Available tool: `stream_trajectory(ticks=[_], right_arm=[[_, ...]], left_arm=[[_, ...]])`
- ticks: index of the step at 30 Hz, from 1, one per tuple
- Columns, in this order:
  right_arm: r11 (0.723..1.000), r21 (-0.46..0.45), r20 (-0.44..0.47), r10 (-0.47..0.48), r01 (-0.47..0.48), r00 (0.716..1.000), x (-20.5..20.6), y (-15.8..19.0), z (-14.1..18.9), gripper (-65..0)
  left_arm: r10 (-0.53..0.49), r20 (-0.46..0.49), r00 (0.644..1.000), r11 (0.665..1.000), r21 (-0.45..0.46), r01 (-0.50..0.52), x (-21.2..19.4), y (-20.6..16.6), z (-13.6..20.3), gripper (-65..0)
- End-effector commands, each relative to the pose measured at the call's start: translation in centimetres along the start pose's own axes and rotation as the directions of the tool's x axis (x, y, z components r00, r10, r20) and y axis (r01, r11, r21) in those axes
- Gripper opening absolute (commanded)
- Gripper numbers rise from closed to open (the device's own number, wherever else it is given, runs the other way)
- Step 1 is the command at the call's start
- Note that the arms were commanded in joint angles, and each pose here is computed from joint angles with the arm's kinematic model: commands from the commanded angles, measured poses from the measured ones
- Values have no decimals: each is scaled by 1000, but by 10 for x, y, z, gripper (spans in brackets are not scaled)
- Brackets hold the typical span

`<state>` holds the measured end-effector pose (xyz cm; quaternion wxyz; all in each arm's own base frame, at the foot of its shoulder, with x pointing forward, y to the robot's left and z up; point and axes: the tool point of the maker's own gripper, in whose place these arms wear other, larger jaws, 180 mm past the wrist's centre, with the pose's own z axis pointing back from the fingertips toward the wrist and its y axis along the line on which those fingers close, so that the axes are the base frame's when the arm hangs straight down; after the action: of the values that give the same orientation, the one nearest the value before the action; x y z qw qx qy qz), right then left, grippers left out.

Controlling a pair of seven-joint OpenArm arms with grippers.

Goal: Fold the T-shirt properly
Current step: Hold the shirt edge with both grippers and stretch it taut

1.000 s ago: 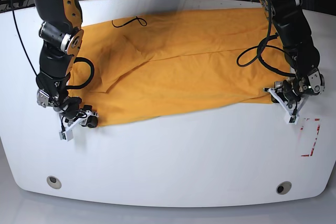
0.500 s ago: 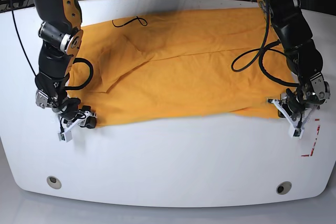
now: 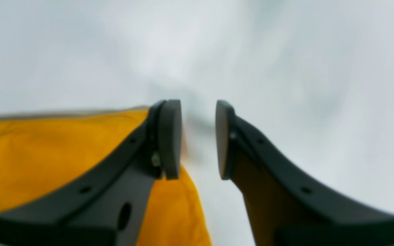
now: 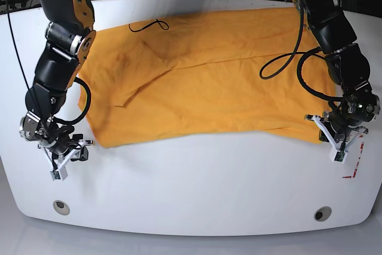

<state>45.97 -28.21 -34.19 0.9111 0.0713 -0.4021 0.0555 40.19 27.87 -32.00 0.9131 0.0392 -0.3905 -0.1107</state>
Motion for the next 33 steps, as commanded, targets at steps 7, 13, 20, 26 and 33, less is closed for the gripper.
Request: stream_trajectory(ticks=[7, 13, 20, 26, 33], right_arm=[[1000, -4, 46, 7, -7, 999, 14, -5, 4, -379], [995, 63, 75, -81, 76, 994, 3, 6, -17, -265], [975, 137, 93, -191, 177, 977, -6, 22, -39, -265], [967, 174, 115, -209, 187, 971, -3, 41, -47, -322], [970, 183, 100, -181, 160, 978, -4, 50, -50, -602]], left_arm=[[-22, 72, 997, 999, 29, 20, 25, 10, 10, -640], [-18, 71, 997, 999, 31, 16, 24, 11, 11, -650], [-21, 70, 997, 999, 33, 19, 24, 13, 11, -650], [-26, 67, 997, 999, 34, 24, 23, 13, 11, -650], [-26, 65, 998, 999, 35, 24, 22, 13, 11, -650]])
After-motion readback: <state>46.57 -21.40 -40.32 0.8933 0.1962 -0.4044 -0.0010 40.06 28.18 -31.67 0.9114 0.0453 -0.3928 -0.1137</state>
